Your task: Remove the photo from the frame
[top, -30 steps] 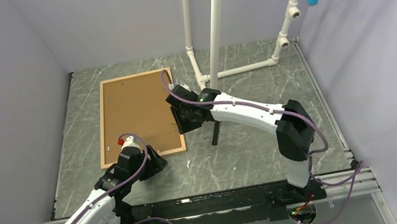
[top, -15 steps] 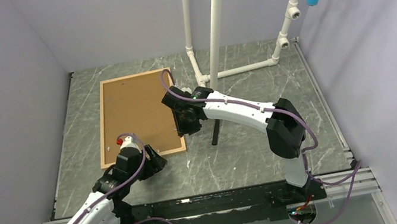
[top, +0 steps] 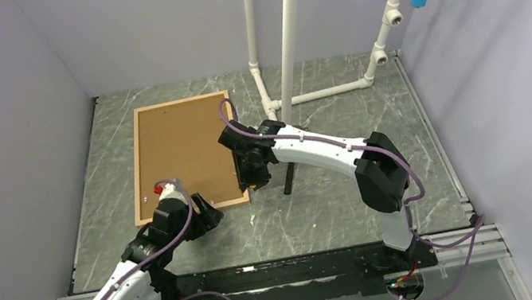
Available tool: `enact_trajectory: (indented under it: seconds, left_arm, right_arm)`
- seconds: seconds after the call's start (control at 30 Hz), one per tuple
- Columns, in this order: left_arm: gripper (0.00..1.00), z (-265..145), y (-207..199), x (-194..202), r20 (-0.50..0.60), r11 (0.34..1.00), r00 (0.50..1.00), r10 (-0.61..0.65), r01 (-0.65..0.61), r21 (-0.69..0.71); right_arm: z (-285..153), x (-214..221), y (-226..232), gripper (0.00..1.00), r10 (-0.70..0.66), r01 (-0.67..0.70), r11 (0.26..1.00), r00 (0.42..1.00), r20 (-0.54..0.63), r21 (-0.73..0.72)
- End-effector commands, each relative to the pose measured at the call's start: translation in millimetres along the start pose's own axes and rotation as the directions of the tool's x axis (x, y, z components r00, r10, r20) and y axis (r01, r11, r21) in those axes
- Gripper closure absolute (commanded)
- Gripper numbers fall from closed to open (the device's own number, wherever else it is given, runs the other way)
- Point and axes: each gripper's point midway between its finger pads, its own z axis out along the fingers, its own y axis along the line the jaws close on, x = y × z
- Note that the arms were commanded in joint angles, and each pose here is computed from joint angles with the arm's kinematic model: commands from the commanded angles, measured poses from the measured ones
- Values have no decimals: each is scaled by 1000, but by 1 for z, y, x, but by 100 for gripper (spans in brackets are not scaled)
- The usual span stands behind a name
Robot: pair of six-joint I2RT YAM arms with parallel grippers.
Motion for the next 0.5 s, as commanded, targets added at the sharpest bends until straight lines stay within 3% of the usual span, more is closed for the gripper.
enact_trajectory:
  seconds: [0.0,0.47]
  left_arm:
    - [27,-2,-6,-9,30,1000,1000,-1,1,10]
    - [27,0,-8,-9,25,1000,1000,-10,9,19]
  right_arm:
    - [-22,6,8,100,27,-28,998,999,-20,-57]
    - [-23,17,9,100,45,-54,992,996,-77,-118]
